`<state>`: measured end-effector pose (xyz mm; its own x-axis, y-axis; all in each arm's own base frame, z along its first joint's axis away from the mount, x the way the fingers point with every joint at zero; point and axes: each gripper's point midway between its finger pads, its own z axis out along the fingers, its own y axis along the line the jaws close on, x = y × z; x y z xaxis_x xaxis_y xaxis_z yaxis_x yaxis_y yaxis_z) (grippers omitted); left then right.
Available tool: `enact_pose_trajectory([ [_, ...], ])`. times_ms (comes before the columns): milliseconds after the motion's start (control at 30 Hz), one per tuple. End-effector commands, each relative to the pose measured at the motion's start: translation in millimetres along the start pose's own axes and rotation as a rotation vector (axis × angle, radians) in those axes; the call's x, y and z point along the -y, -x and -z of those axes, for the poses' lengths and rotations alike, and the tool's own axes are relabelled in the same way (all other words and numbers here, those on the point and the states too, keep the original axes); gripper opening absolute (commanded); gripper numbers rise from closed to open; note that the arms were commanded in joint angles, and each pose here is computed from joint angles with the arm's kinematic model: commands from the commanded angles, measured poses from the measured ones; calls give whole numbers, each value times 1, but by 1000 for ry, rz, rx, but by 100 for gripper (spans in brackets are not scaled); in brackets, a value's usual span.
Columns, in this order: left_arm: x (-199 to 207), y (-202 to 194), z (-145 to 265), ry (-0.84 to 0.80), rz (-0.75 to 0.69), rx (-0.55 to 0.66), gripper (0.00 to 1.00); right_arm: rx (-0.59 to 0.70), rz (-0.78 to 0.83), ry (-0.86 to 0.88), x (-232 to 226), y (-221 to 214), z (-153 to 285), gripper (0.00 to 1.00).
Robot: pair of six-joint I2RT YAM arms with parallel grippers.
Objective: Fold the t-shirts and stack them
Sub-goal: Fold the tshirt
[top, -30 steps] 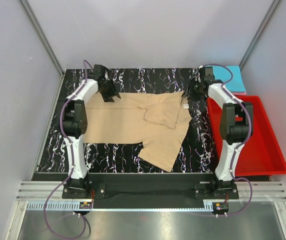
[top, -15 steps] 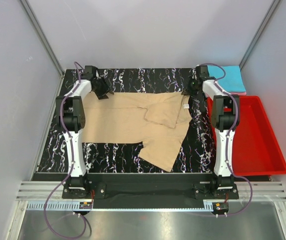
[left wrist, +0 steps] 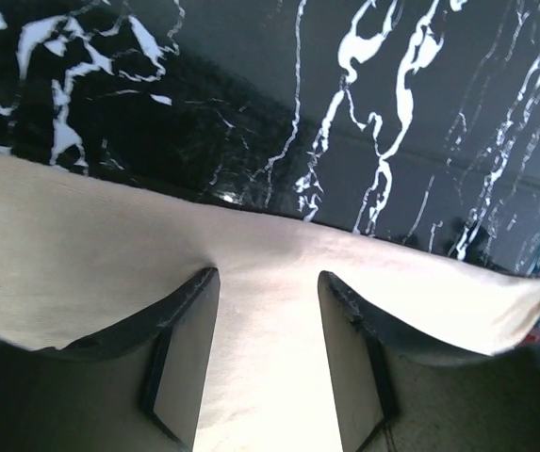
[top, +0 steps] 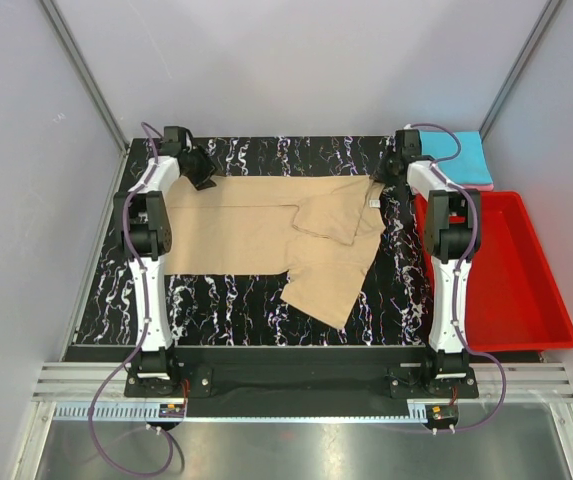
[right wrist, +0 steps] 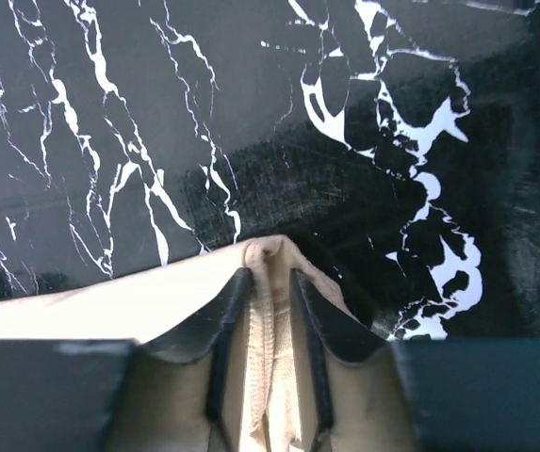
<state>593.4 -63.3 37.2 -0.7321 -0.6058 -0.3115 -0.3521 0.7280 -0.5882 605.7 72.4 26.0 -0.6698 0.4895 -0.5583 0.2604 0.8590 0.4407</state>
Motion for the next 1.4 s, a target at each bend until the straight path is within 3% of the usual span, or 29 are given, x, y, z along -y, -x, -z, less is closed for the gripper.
enact_pose_trajectory([
  [0, 35, 14, 39, -99, -17, 35, 54, 133, 32, 44, -34, 66, 51, 34],
  [100, 40, 14, 74, -63, -21, 74, 56, 100, 17, -7, -37, 67, 96, 44],
  [233, 17, -4, 114, 74, -4, 80, 57, 30, 18, -92, -36, 37, 157, 53],
  [467, -49, -48, 174, 269, 101, 158, 60, -111, 63, -251, -31, -89, 231, 63],
  [567, -84, -66, 194, 353, 141, 177, 67, -204, 83, -264, -22, -155, 253, 63],
  [733, -128, -82, 216, 325, 292, 195, 70, -332, 244, -221, -18, -254, 289, 61],
  [933, -171, -93, 231, 400, 369, 242, 69, -416, 293, -264, -11, -321, 306, 60],
  [1167, -187, -100, 237, 440, 391, 264, 68, -458, 279, -267, -8, -360, 306, 61],
  [1367, -194, -103, 237, 442, 411, 264, 68, -410, 199, -349, 8, -373, 297, 60],
])
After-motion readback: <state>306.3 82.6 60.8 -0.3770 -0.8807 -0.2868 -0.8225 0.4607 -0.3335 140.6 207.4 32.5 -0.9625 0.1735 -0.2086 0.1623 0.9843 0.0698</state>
